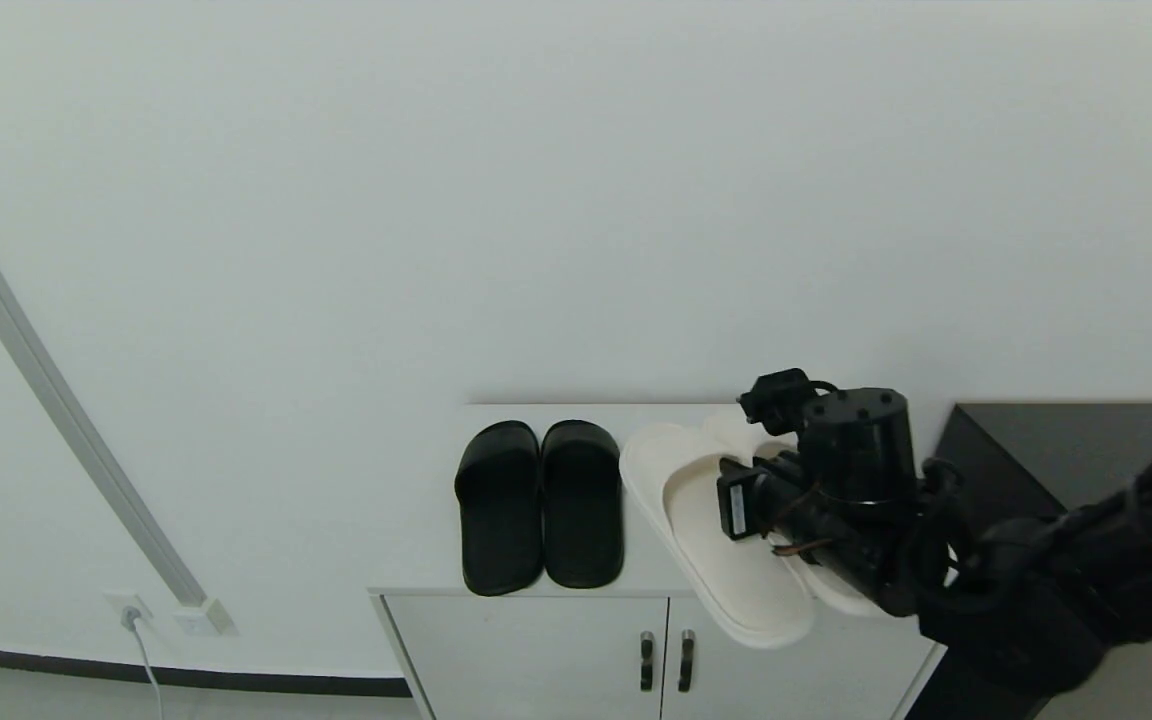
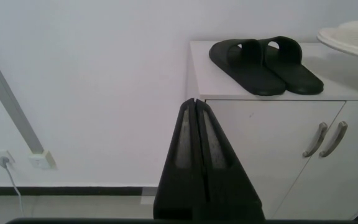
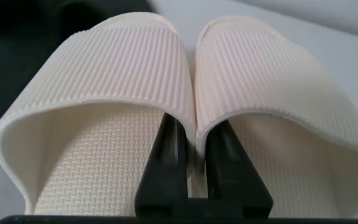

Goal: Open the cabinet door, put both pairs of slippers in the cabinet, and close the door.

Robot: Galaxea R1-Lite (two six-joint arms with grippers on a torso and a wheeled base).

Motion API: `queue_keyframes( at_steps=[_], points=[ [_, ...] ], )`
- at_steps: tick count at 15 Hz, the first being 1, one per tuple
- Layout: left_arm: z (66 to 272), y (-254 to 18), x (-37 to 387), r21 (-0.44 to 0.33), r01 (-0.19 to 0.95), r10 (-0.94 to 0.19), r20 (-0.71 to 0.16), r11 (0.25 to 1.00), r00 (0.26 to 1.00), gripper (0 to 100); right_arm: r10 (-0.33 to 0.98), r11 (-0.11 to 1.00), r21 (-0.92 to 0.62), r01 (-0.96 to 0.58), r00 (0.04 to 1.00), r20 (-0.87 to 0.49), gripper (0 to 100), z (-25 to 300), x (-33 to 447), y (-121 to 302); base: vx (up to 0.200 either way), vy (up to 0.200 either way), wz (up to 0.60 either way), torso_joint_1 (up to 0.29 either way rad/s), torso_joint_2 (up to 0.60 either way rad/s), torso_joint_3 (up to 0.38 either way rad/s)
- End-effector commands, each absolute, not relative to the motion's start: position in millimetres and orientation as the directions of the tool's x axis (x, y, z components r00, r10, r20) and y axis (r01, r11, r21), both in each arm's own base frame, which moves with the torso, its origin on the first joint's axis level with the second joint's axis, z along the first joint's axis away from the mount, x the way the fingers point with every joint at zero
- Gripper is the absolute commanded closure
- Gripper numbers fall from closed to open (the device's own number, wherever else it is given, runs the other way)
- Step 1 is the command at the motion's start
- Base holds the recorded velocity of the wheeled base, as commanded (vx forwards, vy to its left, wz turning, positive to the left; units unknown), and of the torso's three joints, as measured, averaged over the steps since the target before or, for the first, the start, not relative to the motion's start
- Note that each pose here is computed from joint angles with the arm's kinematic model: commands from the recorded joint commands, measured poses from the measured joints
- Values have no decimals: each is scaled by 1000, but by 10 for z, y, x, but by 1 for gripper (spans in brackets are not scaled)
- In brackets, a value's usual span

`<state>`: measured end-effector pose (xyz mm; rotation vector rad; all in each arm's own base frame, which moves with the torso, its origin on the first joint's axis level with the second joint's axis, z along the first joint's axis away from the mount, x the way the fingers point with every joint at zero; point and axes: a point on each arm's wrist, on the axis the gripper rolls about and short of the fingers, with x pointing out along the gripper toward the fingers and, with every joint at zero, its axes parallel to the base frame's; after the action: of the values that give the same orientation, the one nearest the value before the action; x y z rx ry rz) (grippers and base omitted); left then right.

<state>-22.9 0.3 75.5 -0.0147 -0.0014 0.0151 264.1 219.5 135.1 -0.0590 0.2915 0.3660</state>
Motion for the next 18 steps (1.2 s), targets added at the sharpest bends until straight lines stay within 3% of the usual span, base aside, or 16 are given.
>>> queue_keyframes(
  at_steps=[1, 5, 14, 18],
  points=[
    [755, 3, -228, -15, -15, 15, 0, 1000, 1000, 100, 511, 852, 26, -523, 819, -262, 100, 1589, 2102, 1907, 0, 0, 0, 0, 0, 0],
    [755, 3, -228, -15, -14, 14, 0, 1000, 1000, 100, 711, 689, 84, -720, 649, -270, 100, 1599, 1726, 1642, 0, 0, 0, 0, 0, 0],
    [755, 3, -228, -15, -14, 14, 0, 1000, 1000, 100, 706, 688, 85, -720, 639, -305, 100, 1521, 1734, 1650, 0, 0, 0, 0, 0, 0],
    [755, 3, -228, -15, -14, 14, 0, 1000, 1000, 100, 706, 686, 84, -722, 635, -313, 100, 1502, 1720, 1647, -200, 0, 0, 8, 6, 0]
  ],
)
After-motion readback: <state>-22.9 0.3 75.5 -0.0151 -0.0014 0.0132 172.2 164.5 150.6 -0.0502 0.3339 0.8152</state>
